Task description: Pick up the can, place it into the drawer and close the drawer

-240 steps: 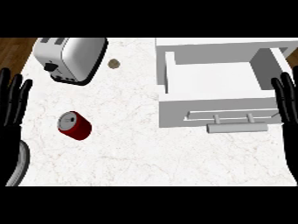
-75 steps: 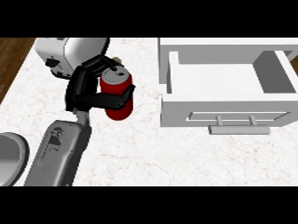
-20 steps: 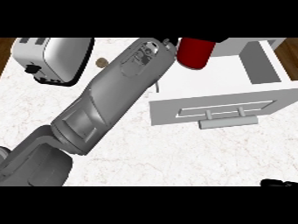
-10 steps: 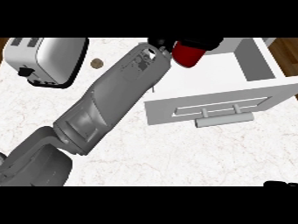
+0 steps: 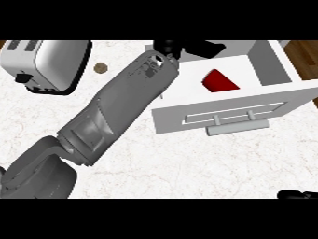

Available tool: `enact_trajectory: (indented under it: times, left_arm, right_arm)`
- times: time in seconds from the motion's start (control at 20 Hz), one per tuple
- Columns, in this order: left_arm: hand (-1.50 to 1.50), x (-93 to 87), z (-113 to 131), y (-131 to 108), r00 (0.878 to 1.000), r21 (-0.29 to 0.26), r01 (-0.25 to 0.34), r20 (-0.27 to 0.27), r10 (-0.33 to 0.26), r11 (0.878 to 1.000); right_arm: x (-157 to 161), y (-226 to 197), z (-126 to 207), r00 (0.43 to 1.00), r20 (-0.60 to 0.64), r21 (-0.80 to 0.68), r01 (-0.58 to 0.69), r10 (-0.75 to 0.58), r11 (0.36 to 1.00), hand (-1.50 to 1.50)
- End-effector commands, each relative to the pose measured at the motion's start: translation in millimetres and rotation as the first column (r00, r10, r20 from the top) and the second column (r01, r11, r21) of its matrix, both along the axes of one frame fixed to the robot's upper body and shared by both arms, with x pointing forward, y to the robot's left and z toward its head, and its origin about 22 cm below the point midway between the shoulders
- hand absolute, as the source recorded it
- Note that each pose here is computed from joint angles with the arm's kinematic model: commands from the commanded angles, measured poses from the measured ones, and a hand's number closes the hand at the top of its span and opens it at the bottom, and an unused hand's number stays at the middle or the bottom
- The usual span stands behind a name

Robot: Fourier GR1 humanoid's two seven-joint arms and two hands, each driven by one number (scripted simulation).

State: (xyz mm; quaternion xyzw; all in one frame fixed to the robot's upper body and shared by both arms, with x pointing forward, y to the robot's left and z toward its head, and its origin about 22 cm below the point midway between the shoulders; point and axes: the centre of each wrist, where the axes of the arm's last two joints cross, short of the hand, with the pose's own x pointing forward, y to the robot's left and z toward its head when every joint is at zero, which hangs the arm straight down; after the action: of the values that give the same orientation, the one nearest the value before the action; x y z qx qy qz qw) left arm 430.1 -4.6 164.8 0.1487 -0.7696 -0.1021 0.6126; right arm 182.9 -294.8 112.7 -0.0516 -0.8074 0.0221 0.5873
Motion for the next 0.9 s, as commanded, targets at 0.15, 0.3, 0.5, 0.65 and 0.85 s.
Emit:
enact_trajectory:
  times: [0.15,0.3,0.5,0.65,0.85]
  left_arm:
    - [-1.50,-0.7,-8.1,2.8,0.999,-0.036,-0.039,-0.001,0.039,0.999]
    - [-1.50,-4.6,5.2,-7.0,0.999,-0.068,-0.044,0.013,0.045,0.997]
    - [-1.50,-2.5,-2.0,-0.8,1.000,-0.104,-0.007,-0.017,0.005,0.995]
    - [-1.50,-4.1,6.1,-5.9,1.000,-0.132,-0.024,-0.009,0.023,0.991]
    - [-1.50,-5.6,11.6,-8.5,1.000,-0.182,-0.012,-0.004,0.012,0.983]
  right_arm:
    - [3.2,5.4,4.7,1.000,0.018,-0.020,-0.006,0.007,1.000,-1.50]
    - [-1.3,4.3,15.3,0.998,0.065,-0.119,0.029,-0.021,0.992,-1.50]
    - [-6.9,-4.3,30.2,0.989,0.141,-0.279,0.076,-0.037,0.957,-1.50]
    - [-4.1,7.5,37.6,0.988,0.156,-0.351,0.046,0.010,0.935,-1.50]
    - [2.7,16.5,38.2,0.982,0.191,-0.425,0.076,0.007,0.902,-1.50]
